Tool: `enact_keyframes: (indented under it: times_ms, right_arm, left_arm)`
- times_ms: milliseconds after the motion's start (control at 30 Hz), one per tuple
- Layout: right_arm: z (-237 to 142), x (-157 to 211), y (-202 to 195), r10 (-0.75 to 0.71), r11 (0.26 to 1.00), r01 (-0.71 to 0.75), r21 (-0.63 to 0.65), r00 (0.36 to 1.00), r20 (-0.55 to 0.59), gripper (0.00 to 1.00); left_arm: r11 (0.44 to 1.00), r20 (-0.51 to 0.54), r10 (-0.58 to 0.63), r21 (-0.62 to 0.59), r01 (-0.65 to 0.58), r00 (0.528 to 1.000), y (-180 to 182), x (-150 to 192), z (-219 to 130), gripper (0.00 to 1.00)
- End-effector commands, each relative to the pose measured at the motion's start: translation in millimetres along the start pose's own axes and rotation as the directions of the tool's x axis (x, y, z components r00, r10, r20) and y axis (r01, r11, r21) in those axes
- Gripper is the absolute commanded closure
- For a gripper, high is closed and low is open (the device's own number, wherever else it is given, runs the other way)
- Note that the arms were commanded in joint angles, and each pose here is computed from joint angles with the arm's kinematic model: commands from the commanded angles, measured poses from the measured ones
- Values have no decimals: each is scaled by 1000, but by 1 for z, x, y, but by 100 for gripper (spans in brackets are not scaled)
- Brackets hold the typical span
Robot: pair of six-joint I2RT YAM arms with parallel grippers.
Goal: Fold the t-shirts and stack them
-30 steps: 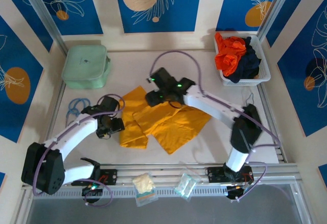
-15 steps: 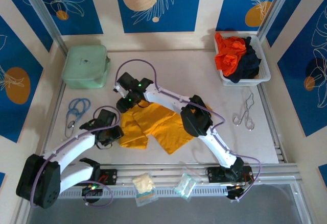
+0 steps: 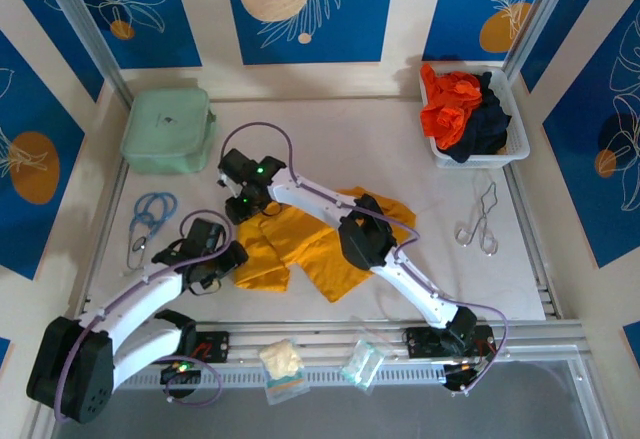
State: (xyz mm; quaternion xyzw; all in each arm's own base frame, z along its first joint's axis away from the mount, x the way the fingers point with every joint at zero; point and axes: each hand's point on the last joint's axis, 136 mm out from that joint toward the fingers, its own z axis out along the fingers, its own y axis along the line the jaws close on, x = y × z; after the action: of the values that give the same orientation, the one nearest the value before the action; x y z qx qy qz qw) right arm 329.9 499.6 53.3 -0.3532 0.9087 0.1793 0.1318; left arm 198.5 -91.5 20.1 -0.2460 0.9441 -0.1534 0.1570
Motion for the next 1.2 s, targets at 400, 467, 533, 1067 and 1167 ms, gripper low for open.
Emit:
enact_keyframes:
  times_ms: [400, 467, 533, 1067, 1167]
  right_arm:
    - [-27, -13, -6, 119, 987, -118, -110, 993, 5, 100]
    - [-39, -18, -13, 137, 985, -134, -106, 990, 24, 100]
    - [-52, -24, -24, 154, 984, -149, -95, 987, 45, 100]
    - [-161, -20, -227, 249, 884, -318, 343, 941, 231, 100]
    - [-180, -22, -268, 259, 829, -361, 428, 925, 278, 100]
  left_arm:
    - [976, -215, 167, 174, -130, 962, -65, 49, 38, 66]
    - [974, -220, 179, 176, -141, 959, -68, 51, 41, 99]
    - [974, -217, 182, 172, -146, 959, -69, 49, 41, 100]
    - [889, -51, 446, -88, -449, 894, -77, -21, -65, 100]
    - [870, -47, 470, -144, -472, 881, -74, -29, -75, 100]
